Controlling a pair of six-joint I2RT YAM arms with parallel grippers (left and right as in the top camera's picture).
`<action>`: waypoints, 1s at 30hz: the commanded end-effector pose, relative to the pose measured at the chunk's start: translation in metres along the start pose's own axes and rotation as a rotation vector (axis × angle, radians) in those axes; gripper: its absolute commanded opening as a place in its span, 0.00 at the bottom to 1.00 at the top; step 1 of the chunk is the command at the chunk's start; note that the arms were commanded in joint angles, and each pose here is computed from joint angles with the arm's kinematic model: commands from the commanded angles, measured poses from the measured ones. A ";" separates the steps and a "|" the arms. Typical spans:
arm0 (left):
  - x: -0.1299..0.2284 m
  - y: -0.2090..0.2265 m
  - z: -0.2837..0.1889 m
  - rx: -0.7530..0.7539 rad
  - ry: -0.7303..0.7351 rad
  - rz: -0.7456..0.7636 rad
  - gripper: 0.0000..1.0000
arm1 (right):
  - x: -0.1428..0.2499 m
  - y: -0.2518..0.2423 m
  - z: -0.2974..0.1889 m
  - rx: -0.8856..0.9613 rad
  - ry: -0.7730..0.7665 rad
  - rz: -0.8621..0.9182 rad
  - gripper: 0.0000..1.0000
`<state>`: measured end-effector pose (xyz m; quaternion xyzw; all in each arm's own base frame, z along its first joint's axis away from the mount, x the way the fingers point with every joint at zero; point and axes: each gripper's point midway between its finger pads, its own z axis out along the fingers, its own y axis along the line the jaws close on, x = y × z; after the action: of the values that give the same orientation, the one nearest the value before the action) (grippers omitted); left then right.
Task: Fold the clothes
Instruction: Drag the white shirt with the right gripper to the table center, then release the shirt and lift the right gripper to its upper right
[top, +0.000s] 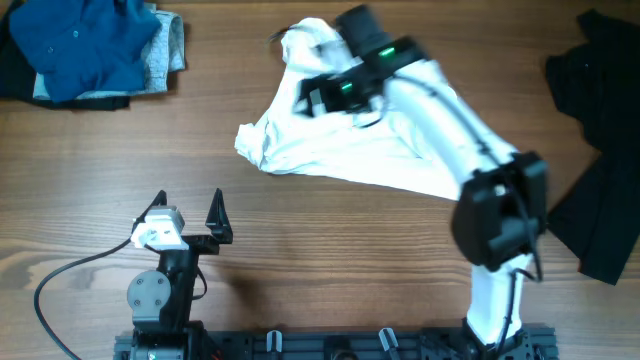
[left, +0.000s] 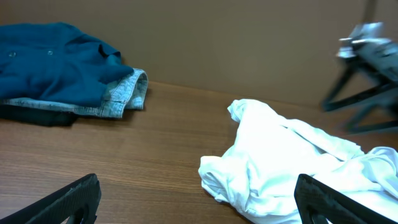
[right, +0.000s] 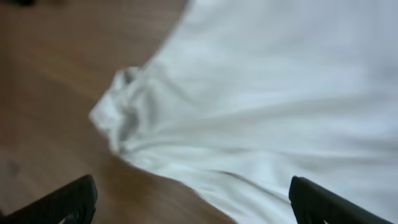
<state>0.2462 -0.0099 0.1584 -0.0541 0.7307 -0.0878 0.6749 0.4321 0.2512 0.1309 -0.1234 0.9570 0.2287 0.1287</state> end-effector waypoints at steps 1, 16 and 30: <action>0.003 -0.003 0.000 0.016 0.007 0.023 1.00 | -0.029 -0.091 -0.089 0.260 -0.167 0.101 1.00; 0.003 -0.003 0.000 0.016 0.007 0.023 1.00 | 0.008 -0.242 -0.098 0.289 -0.148 0.276 0.91; 0.003 -0.003 0.000 0.016 0.007 0.023 1.00 | 0.010 -0.278 -0.029 0.286 -0.106 0.270 0.86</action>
<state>0.2462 -0.0098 0.1584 -0.0542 0.7307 -0.0876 0.6749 0.5014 -0.0107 0.0647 0.0476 0.9763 0.1016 0.1853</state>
